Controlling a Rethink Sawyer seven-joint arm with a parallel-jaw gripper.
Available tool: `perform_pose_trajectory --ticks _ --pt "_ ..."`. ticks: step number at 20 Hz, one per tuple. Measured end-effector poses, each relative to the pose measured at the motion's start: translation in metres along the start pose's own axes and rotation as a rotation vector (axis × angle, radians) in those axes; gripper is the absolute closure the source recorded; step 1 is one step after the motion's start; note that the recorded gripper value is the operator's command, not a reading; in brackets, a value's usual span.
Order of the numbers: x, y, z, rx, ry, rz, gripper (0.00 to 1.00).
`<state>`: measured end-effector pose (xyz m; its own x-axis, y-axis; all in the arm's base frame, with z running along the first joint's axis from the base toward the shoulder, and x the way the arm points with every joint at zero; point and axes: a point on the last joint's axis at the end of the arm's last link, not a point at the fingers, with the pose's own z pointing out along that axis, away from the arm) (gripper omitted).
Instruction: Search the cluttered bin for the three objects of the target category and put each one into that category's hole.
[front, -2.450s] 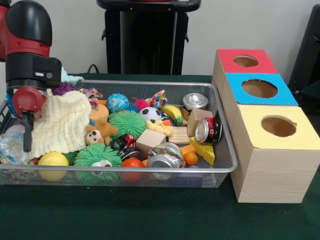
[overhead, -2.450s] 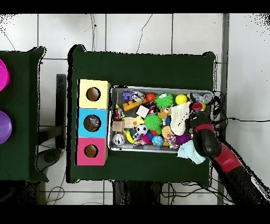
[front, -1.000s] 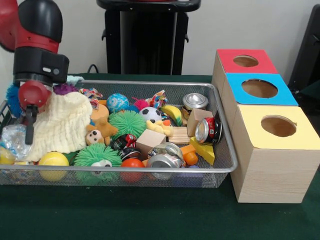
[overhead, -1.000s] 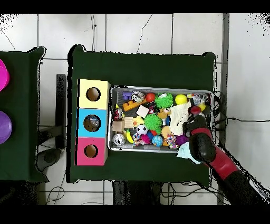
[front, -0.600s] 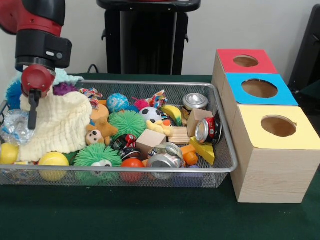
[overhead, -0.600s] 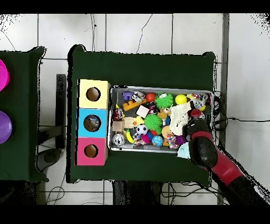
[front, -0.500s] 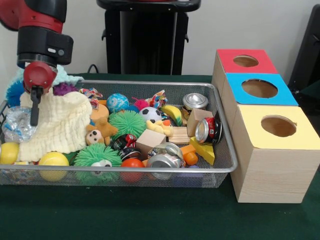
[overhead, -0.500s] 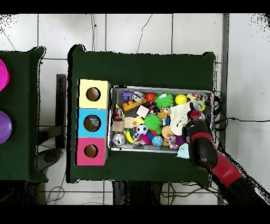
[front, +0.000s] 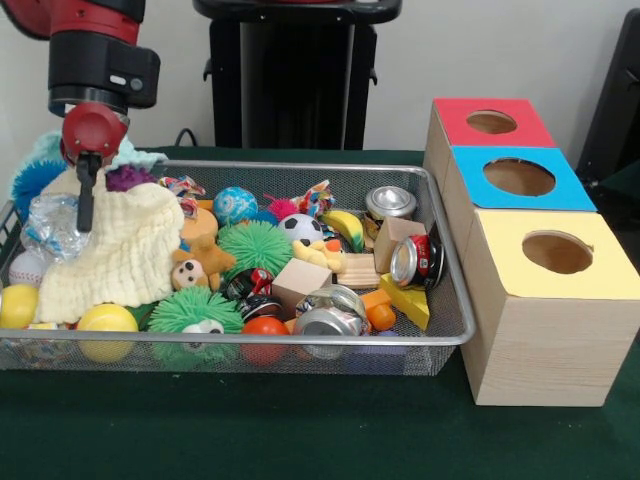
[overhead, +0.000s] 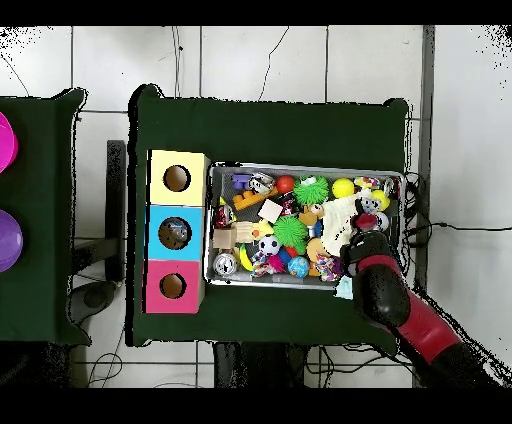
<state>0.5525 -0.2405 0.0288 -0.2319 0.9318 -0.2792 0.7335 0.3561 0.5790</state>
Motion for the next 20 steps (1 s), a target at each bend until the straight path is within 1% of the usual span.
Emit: perform_pose_trajectory --ticks 2,10,15,20 --pt "0.002 0.005 -0.009 0.015 0.001 0.005 1.0" --pt "0.005 0.02 -0.037 0.051 -0.007 0.014 1.0" --pt "0.002 0.02 -0.042 0.06 -0.016 0.023 1.0" --pt "0.005 0.018 -0.043 0.071 -0.012 0.026 1.0"
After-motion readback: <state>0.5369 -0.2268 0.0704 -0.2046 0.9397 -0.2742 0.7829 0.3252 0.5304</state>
